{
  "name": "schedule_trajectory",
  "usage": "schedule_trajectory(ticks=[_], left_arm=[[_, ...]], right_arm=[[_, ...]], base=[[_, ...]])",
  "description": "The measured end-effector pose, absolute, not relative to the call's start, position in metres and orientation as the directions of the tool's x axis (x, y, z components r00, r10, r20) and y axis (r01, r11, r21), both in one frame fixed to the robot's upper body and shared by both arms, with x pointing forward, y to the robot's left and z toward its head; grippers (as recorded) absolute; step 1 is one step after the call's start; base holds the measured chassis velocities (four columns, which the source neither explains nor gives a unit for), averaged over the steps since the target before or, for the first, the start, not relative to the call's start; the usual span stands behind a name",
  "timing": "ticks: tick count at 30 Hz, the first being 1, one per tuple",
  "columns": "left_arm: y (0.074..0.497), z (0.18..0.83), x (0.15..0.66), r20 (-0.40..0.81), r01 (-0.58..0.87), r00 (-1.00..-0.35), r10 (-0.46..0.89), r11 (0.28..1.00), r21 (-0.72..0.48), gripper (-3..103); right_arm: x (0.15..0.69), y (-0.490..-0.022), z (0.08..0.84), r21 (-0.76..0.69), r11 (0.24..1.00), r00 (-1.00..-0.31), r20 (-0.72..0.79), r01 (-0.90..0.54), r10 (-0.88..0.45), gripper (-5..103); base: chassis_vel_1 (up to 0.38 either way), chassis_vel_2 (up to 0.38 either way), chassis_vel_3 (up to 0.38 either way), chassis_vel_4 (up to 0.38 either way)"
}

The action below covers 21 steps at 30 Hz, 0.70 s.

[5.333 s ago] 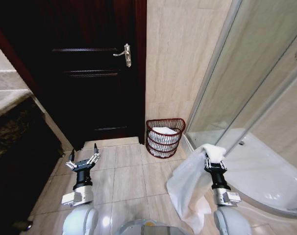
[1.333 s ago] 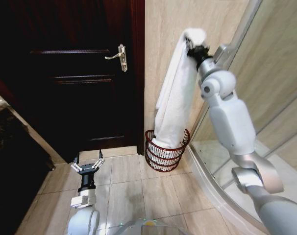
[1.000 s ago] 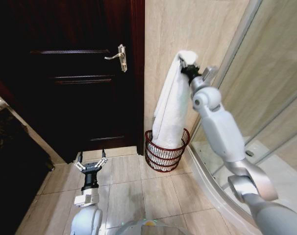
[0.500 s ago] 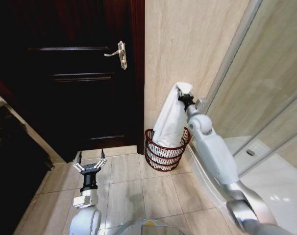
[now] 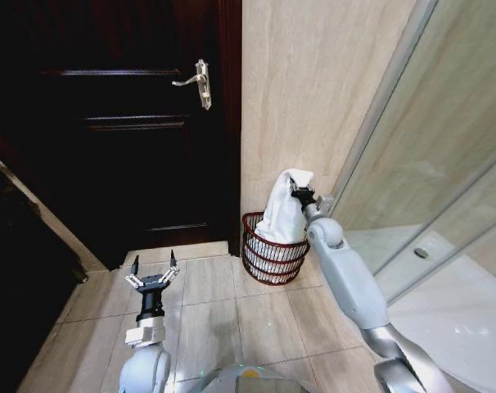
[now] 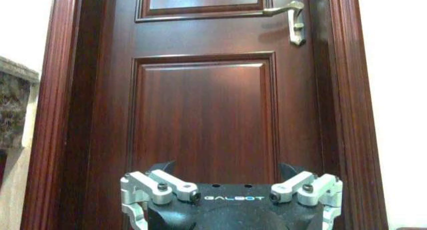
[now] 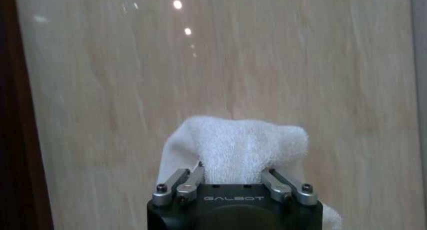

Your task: Discard the used towel into the hamper.

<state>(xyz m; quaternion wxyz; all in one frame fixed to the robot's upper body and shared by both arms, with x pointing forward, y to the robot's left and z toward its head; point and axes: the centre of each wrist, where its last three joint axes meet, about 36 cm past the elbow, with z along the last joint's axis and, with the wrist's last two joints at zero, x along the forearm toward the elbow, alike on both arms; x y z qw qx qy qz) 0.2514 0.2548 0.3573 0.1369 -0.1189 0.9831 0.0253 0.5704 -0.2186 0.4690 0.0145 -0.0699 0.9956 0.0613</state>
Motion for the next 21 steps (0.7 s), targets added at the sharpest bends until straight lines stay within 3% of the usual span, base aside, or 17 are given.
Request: schedule_trajectory(ticks=[14,21], left_arm=[[0.256,0.353,0.263,-0.263,-0.236,-0.938,-0.228,0.972,0.001,100],[0.258,0.353,0.264,-0.261,-0.233,-0.939,-0.226,0.972,-0.003,100]], right_arm=[[0.528,-0.211,0.435,0.115,0.991,-0.966,0.242,-0.064,-0.091,24],[0.514,-0.200,0.437,0.152,0.988,-0.903,0.428,0.035,-0.033,24]], base=[[0.000,0.000,0.000,0.000],[0.000,0.000,0.000,0.000]])
